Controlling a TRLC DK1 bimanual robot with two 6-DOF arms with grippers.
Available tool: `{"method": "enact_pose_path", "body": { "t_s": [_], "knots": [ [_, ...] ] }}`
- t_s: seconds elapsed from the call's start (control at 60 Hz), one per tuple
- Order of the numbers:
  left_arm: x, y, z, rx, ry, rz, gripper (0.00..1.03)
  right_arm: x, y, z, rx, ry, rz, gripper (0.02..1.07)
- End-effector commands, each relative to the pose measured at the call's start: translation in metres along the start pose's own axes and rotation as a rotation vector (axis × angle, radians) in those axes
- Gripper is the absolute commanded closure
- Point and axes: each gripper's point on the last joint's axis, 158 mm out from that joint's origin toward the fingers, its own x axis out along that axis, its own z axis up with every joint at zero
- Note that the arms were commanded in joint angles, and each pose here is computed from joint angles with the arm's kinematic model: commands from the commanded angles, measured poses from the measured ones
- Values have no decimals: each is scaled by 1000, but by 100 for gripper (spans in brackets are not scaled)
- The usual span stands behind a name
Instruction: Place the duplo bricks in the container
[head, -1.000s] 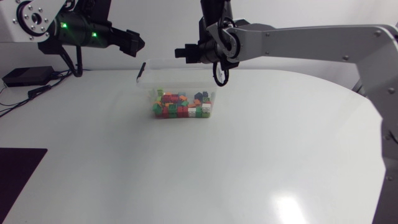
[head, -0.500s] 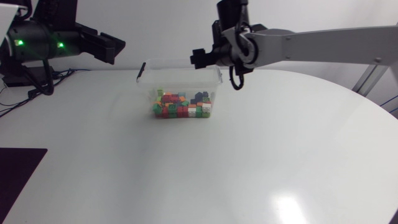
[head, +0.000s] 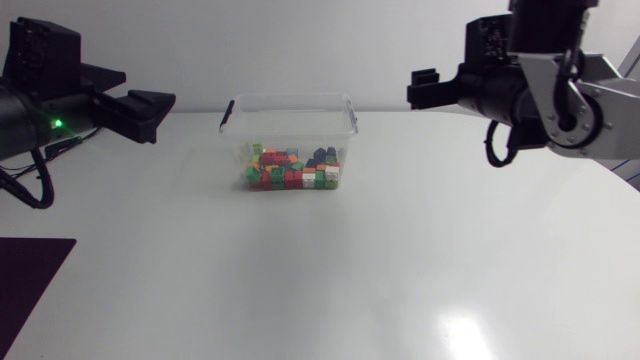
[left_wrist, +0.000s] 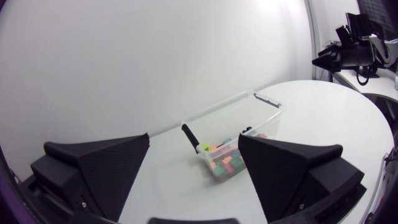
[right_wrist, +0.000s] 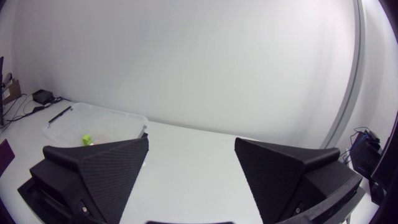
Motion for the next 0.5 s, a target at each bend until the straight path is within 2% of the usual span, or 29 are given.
{"method": "enact_pose_path", "body": {
  "t_s": [0.0,0.25,0.483],
  "knots": [
    [-11,1,-5,22,-25,24,4,-16,-22,-6,-25,-14,-43,7],
    [-39,-4,-13,-26,-72,44,4,-59,-69,-26,-86,-56,-136,7],
    [-64,2,-27,-64,-98,97,4,-91,-100,-37,-85,-88,-189,7]
  ]
}}
